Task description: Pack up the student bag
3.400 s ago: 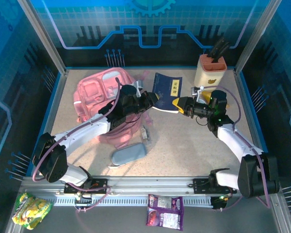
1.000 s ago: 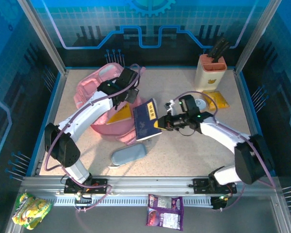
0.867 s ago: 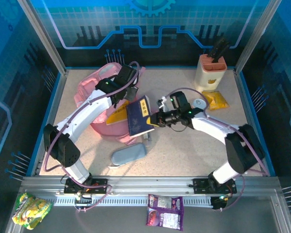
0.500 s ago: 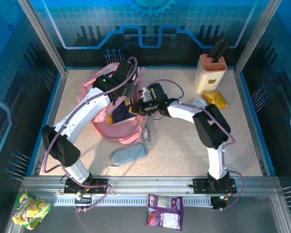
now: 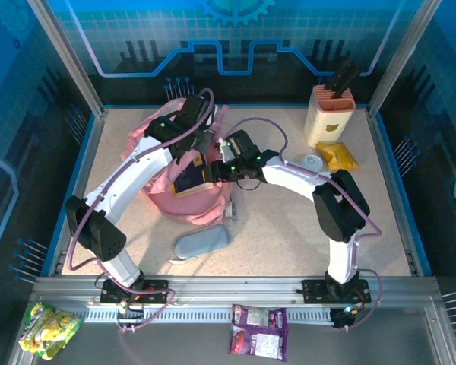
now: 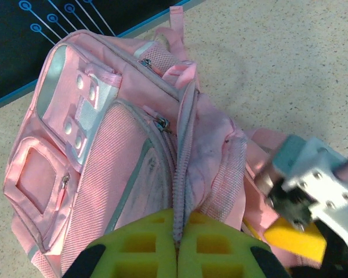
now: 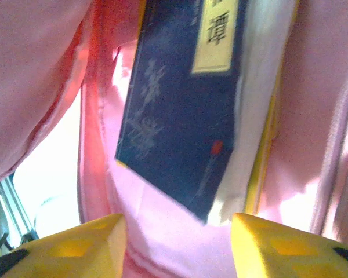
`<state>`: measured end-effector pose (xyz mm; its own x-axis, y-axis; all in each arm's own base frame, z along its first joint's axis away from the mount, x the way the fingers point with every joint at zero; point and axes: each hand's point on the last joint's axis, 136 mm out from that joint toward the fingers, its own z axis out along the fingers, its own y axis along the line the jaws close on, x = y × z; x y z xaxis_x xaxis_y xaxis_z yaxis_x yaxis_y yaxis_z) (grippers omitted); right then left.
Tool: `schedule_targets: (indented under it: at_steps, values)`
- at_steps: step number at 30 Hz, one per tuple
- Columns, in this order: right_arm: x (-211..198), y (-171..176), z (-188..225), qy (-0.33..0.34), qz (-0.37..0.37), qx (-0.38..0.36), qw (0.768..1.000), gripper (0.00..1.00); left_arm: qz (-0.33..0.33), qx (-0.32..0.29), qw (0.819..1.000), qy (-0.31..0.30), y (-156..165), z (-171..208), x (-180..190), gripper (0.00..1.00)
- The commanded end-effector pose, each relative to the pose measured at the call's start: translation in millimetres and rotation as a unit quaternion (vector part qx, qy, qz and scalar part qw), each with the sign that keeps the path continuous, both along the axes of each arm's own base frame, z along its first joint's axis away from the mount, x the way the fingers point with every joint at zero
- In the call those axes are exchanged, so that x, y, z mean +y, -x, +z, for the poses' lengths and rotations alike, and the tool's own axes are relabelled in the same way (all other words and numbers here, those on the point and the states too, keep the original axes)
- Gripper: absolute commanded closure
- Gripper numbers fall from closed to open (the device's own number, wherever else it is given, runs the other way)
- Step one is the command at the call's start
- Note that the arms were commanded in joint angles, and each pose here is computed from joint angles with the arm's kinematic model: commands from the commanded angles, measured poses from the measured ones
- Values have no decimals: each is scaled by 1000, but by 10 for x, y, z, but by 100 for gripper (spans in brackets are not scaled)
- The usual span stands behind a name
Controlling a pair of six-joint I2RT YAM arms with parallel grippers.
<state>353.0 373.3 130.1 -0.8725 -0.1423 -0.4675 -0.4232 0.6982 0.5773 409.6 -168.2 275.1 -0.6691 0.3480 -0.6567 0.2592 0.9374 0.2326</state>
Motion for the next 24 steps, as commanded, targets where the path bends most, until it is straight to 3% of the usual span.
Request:
schedule_targets:
  at_steps: [1, 7, 10, 16, 24]
  values:
    - [-126, 192, -385, 62, 12, 25, 998, 59, 11, -65, 997, 40, -143, 382, -33, 100]
    - [94, 131, -603, 71, 24, 17, 997, 76, 15, -61, 997, 52, -144, 394, -44, 100]
    - [189, -53, -626, 70, 14, -7, 997, 77, 16, -56, 996, 64, -139, 414, -72, 100]
    - [350, -370, -464, 50, -4, -64, 997, 76, 15, -49, 996, 80, -158, 393, -127, 100]
    - [91, -31, -161, 23, 18, -73, 997, 66, 20, -27, 994, 102, -143, 295, -181, 100]
